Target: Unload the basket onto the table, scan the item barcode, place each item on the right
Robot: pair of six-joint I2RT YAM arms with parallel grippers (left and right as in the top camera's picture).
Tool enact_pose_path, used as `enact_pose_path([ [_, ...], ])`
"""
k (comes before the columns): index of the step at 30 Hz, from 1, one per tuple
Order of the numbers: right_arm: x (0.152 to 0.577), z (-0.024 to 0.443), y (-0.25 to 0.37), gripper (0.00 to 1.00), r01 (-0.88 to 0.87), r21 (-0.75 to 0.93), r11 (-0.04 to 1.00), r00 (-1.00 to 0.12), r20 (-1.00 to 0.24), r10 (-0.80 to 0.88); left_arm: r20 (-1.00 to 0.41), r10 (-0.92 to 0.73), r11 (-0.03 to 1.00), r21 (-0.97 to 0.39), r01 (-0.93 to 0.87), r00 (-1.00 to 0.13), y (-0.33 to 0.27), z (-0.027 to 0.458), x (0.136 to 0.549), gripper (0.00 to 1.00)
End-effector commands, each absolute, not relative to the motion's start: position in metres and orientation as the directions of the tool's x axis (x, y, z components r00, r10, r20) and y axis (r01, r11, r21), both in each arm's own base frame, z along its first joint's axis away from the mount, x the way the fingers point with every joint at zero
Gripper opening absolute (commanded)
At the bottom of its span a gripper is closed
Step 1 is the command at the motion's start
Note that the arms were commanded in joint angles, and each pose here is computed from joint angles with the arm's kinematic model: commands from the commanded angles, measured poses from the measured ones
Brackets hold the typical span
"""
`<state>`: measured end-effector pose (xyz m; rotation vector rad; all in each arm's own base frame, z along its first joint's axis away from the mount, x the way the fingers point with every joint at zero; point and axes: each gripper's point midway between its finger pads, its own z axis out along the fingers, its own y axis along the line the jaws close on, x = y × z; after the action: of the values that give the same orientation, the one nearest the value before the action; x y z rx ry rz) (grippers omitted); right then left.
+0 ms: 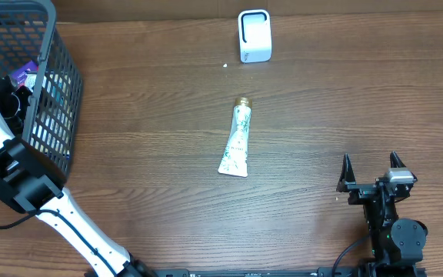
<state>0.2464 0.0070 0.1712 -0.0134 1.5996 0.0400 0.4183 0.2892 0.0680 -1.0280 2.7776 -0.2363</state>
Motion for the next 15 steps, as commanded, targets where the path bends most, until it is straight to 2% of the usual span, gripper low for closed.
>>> enact_pose_path([
  [1,0.246,0.17,0.007,1.0,-0.032,0.013,0.999,-0.024,-1.0,0.013,-0.037,-0.652,0.748,-0.199,-0.633,-0.758,0.279,0.047,0.412,0.7],
  [5,0.246,0.17,0.007,1.0,-0.032,0.013,0.999,-0.024,-1.0,0.013,-0.008,-0.65,0.746,-0.198,-0.636,-0.76,0.275,0.04,0.407,0.2],
  [6,0.246,0.17,0.007,1.0,-0.032,0.013,0.999,-0.024,-1.0,0.013,-0.001,-0.651,0.745,-0.198,-0.638,-0.759,0.274,0.04,0.405,0.04],
  [11,0.246,0.17,0.007,1.0,-0.032,0.013,0.999,-0.024,-1.0,0.013,-0.012,-0.664,0.731,-0.218,-0.646,-0.748,0.276,0.057,0.404,0.04],
  [15,0.246,0.17,0.007,1.0,-0.032,0.013,0.999,-0.024,-1.0,0.013,-0.105,-0.677,0.716,-0.321,-0.62,-0.728,0.278,0.105,0.42,0.04],
])
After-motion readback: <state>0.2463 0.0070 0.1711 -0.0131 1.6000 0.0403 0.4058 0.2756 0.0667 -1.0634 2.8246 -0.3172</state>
